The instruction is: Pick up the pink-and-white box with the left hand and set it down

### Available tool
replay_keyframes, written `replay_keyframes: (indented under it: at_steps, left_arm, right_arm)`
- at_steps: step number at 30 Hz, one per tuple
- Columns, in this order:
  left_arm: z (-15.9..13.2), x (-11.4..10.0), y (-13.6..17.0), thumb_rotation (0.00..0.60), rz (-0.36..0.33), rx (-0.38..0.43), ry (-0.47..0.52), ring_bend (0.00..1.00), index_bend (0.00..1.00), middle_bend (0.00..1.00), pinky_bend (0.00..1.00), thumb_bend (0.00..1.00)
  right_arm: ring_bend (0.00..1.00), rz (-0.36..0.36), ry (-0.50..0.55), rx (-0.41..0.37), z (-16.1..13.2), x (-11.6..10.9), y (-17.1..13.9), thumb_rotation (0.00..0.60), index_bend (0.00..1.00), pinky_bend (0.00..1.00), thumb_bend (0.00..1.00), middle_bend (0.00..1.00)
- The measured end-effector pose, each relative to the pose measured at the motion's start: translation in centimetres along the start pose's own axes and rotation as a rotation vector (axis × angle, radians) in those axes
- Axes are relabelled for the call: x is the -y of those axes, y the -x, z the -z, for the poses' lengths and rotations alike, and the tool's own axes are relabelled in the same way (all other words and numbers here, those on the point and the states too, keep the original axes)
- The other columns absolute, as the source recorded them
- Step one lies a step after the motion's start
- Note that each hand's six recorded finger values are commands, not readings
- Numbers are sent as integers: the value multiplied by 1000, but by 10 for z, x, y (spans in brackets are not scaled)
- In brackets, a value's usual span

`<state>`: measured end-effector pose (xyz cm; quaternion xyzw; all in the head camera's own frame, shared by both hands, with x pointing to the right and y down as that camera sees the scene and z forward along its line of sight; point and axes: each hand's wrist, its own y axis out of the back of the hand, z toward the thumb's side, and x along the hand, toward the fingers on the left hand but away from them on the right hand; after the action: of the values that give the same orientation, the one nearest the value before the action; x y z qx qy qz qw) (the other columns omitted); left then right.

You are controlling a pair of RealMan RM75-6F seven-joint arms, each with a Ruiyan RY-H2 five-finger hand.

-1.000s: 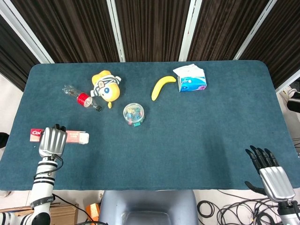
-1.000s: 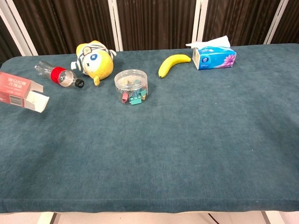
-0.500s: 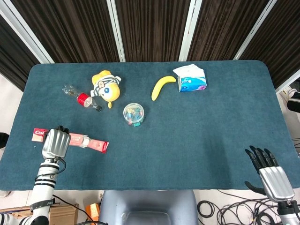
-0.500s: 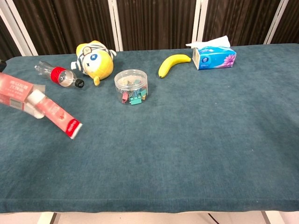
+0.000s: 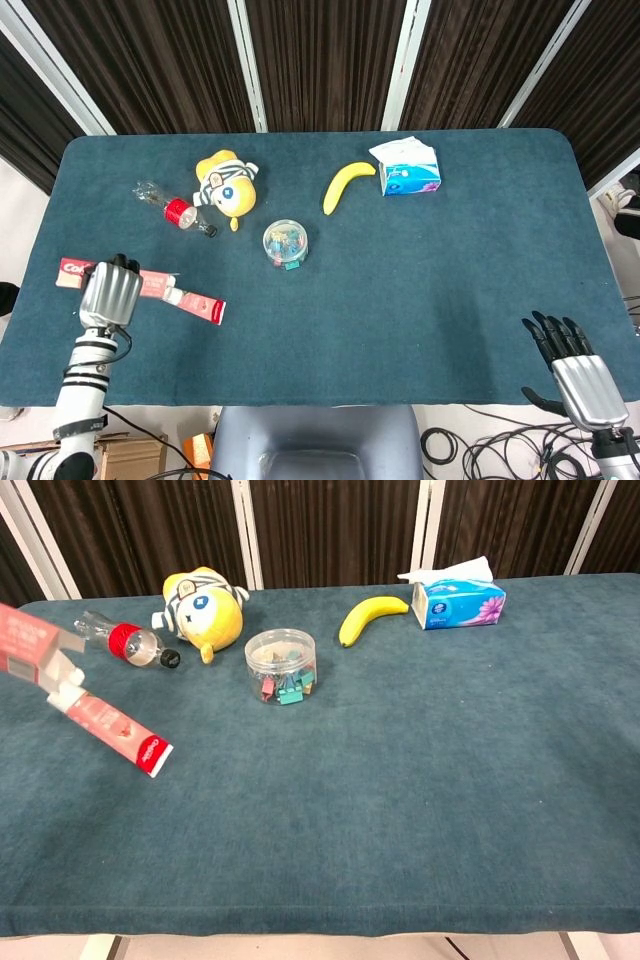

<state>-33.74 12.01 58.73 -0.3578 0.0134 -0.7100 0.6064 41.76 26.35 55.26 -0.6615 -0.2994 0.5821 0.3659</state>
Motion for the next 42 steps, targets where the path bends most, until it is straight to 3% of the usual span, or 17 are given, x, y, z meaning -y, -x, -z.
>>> replay_keyframes:
  at_steps: [3,7,13,17,23,27,30,35,42]
  left_arm:
    - [18,2,-9,600,-62,-67,7,897,546,591,949,489]
    - [26,11,-6,600,-87,-74,145,897,546,590,950,484]
    - [7,31,19,600,-35,54,426,896,542,590,953,482]
    - [-23,52,43,600,26,176,541,897,531,579,954,479]
    - [-60,80,54,600,110,255,580,887,452,492,951,438]
    - [-73,93,51,600,145,254,588,876,385,423,947,392]
    - [-78,100,49,600,158,243,593,867,290,356,942,363]
    - [-76,105,48,600,170,222,600,846,15,177,921,292]
    - [-68,106,56,600,160,204,635,822,0,49,895,242]
  right_arm:
    - [46,-10,-6,5,0,1,1,600,18,70,95,27]
    - [46,-13,-7,13,0,1,1,600,18,71,95,27]
    - [46,-18,-9,13,0,2,1,600,19,71,95,27]
    - [46,-27,-14,13,0,4,1,600,19,71,95,27]
    - [46,-33,-14,11,0,4,1,600,20,71,95,27]
    - [46,-37,-14,9,0,4,1,600,20,71,95,27]
    - [46,-41,-14,8,0,4,1,600,21,71,95,27]
    - [46,-43,-17,11,0,5,2,600,22,70,95,27]
    - [46,-47,-21,11,-1,6,3,600,23,70,95,27]
